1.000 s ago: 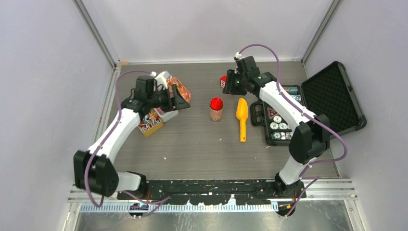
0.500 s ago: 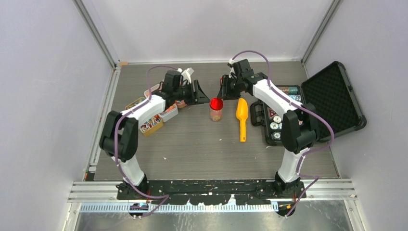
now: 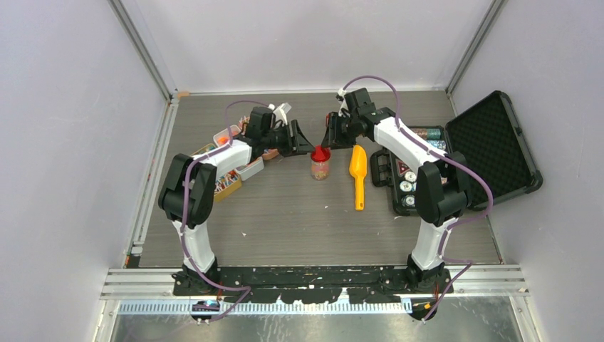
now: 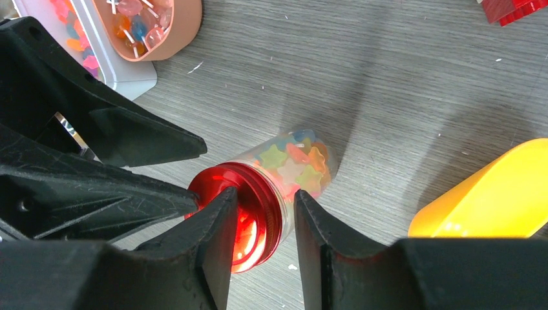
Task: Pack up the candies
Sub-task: Close the bottle lid on the packing bottle.
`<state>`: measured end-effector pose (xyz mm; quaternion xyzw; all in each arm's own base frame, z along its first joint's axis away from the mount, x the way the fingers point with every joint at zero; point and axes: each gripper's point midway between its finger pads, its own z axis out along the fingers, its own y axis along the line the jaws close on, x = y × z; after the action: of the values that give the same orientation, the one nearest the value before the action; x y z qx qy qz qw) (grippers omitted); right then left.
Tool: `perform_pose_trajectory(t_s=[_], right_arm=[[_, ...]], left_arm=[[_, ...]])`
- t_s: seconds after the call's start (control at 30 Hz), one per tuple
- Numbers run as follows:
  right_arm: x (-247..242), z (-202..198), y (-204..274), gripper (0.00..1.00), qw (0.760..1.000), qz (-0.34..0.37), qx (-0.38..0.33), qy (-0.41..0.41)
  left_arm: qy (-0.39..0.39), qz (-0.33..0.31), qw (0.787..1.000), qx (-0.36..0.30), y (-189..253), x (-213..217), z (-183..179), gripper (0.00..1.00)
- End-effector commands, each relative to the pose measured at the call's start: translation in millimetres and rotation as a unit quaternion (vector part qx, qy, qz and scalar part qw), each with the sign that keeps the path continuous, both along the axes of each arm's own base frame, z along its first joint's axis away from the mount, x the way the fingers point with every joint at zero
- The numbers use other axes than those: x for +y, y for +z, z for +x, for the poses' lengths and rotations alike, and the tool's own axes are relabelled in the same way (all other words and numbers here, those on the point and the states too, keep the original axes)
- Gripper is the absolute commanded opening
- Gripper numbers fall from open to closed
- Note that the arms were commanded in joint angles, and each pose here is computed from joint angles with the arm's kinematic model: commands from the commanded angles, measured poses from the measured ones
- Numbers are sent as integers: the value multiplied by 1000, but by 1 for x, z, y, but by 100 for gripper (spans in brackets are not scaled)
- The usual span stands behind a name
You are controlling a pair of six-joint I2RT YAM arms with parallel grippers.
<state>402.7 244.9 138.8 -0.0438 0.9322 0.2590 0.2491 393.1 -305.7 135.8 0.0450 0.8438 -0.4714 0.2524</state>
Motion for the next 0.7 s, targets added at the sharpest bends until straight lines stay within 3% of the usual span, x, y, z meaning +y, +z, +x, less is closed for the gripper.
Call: perform_pose_trajectory(t_s=[0.0, 0.3, 0.67], right_arm=[[0, 5, 26, 45, 999, 17, -35, 3], [-3, -6, 40, 47, 999, 36, -36, -2], [-3, -28, 4, 37, 999, 52, -4, 0]], left_arm=[[-13, -20, 999, -23, 13, -5, 3, 52], [-28, -20, 999, -18, 15, -7, -3, 55], [-42, 26, 998, -26, -12, -11, -18, 53]])
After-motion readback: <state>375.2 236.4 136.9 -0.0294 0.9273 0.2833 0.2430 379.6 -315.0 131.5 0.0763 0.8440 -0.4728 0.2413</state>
